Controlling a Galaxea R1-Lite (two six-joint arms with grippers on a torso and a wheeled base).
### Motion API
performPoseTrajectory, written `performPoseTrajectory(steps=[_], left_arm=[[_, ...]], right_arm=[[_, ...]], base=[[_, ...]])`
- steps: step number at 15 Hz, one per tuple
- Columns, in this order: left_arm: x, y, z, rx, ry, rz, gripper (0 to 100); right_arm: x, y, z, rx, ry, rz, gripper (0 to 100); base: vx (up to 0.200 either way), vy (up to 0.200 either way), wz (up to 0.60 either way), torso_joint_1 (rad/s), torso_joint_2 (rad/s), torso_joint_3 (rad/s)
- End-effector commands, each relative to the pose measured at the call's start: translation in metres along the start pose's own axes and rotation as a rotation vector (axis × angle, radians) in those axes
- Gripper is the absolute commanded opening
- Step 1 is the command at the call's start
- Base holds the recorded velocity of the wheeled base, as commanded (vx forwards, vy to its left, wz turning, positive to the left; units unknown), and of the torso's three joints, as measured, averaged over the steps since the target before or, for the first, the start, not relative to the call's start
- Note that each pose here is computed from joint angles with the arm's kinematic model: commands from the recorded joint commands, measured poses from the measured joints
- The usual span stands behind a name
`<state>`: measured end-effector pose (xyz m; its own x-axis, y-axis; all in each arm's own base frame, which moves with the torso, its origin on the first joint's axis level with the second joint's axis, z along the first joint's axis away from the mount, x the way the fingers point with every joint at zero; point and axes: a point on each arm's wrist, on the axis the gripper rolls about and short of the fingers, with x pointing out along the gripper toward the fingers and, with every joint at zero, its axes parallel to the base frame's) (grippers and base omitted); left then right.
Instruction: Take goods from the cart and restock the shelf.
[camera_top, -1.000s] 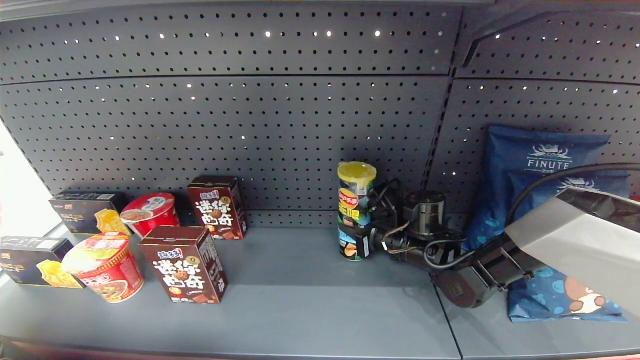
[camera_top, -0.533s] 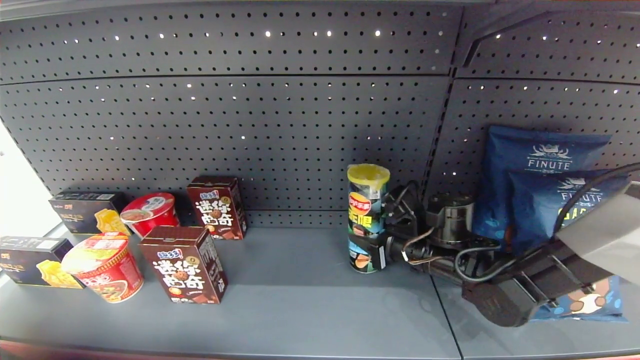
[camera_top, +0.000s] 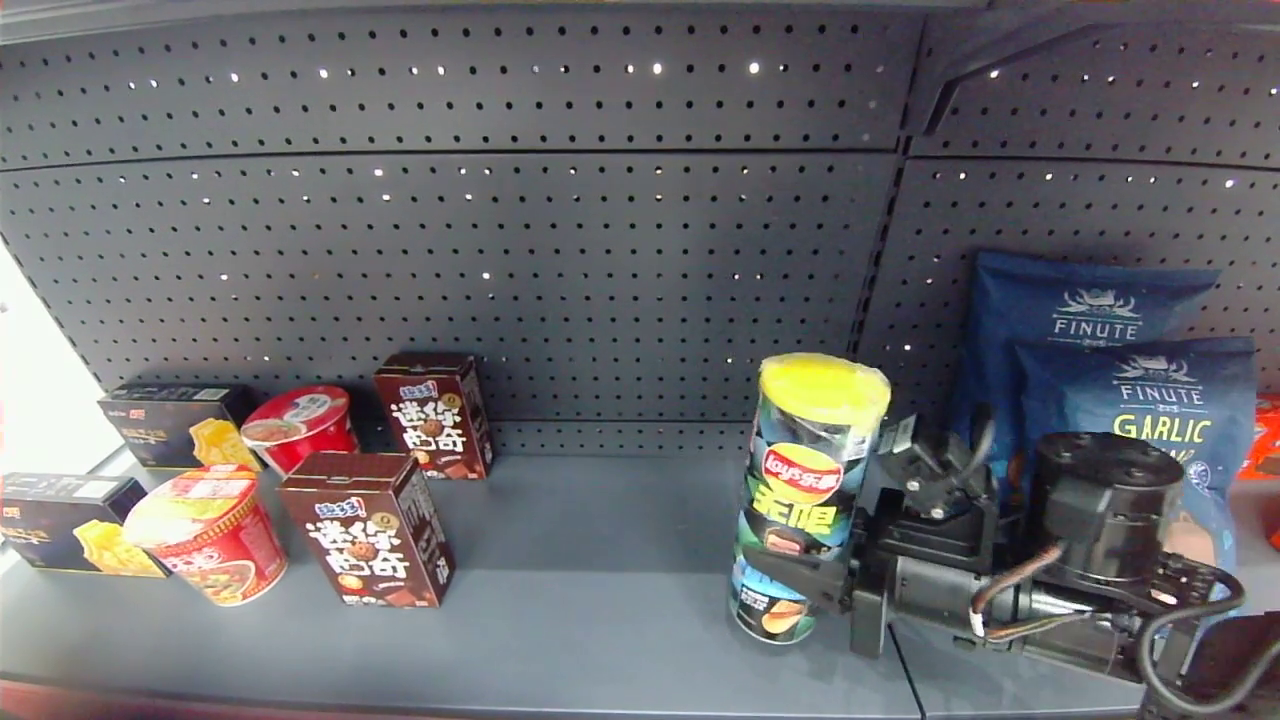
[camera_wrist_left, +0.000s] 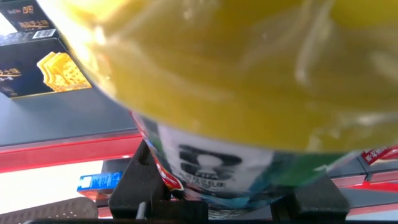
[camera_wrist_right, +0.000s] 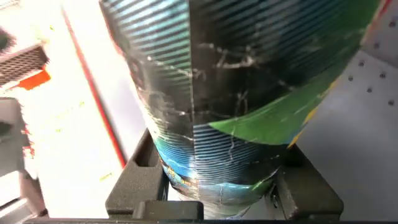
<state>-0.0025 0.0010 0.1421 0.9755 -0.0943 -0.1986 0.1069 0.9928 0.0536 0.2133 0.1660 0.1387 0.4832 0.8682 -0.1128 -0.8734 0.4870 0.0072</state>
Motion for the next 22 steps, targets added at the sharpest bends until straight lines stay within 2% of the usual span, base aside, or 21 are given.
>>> performPoseTrajectory(steps=[1,5,7,22], left_arm=[[-0.001,0.0,-0.004,0.001,-0.001,0.0,0],[-0.001,0.0,-0.002,0.0,-0.009,0.025,0],[-0.001,0.001,-0.003,0.0,-0.007,0.03,0],[-0.001,0.0,-0.006,-0.003,0.004,0.029,0]], right_arm=[[-0.008,0.005,-0.021,-0.002,-0.01,0.096,0],[0.006,-0.008,-0.041,-0.012,-0.037,0.144,0],[0.01,-0.01,-0.043,-0.012,-0.036,0.177,0],[0.019,-0.016,-0.061,0.003,0.015,0.169,0]], base=[[0.0,0.0,0.0,0.0,0.0,0.0],[0.0,0.0,0.0,0.0,0.0,0.0],[0.0,0.0,0.0,0.0,0.0,0.0],[0.0,0.0,0.0,0.0,0.0,0.0]])
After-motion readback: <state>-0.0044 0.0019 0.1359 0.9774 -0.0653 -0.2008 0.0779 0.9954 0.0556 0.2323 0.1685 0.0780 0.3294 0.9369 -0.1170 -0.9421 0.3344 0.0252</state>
